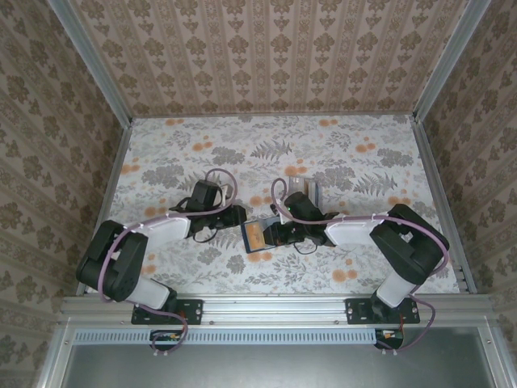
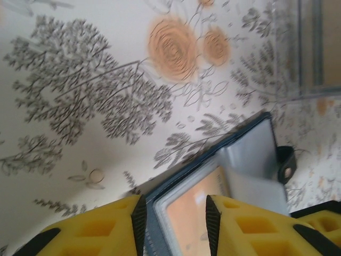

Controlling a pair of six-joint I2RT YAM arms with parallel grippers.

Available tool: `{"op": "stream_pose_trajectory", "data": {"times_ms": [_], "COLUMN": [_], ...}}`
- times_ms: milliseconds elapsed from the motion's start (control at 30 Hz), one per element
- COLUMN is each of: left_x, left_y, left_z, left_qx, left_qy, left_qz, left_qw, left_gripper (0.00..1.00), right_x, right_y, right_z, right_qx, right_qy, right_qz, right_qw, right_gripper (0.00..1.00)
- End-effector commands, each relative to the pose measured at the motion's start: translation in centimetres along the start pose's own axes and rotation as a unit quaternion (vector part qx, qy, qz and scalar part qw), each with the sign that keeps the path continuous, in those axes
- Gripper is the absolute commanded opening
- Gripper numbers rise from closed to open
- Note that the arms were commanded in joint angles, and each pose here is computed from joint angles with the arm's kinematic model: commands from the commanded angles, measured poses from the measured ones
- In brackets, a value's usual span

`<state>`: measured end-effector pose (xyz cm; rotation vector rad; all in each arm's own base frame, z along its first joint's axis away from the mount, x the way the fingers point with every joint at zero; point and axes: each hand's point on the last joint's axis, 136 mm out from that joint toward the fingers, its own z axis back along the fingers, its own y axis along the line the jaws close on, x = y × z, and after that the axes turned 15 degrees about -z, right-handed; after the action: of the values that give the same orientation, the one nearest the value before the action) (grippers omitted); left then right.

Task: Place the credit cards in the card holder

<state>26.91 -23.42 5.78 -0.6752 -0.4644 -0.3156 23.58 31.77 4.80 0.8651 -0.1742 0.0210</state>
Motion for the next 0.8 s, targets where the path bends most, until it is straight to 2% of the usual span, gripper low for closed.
{"op": "stream_pose_trajectory", "data": {"times_ms": [0, 233, 433, 500, 633, 767], "left_x": [1.5, 2.2, 2.4, 2.3, 1.7, 1.0], "left_y": [-2.1, -5.4, -5.2, -5.4, -5.5, -5.2], "left_z": [-0.6, -1.1, -1.4, -1.7, -2.3, -2.8], "left_qx": [-0.054, -0.106, -0.096, -0.1, -0.101, -0.1], "left_qy": [-0.012, -0.006, -0.01, -0.009, -0.002, 0.007], "left_qz": [0.006, -0.007, 0.014, 0.018, 0.016, 0.016], "left_qw": [0.998, 0.994, 0.995, 0.995, 0.995, 0.995], "left_gripper": [0.38, 0.43, 0.46, 0.45, 0.32, 0.19], "right_x": [0.0, 0.0, 0.1, 0.1, 0.1, 0.4], "right_y": [1.1, 0.9, 0.7, 0.4, 0.2, -0.1], "right_z": [-0.1, -0.1, -0.1, -0.1, 0.1, 0.8], "right_qx": [0.025, 0.035, 0.034, 0.03, 0.028, 0.028], "right_qy": [0.005, 0.008, 0.005, 0.005, -0.001, -0.011], "right_qz": [0.009, 0.004, 0.001, -0.001, -0.006, -0.012], "right_qw": [1.0, 0.999, 0.999, 1.0, 1.0, 0.999], "right_gripper": [0.13, 0.11, 0.11, 0.16, 0.28, 0.31]}}
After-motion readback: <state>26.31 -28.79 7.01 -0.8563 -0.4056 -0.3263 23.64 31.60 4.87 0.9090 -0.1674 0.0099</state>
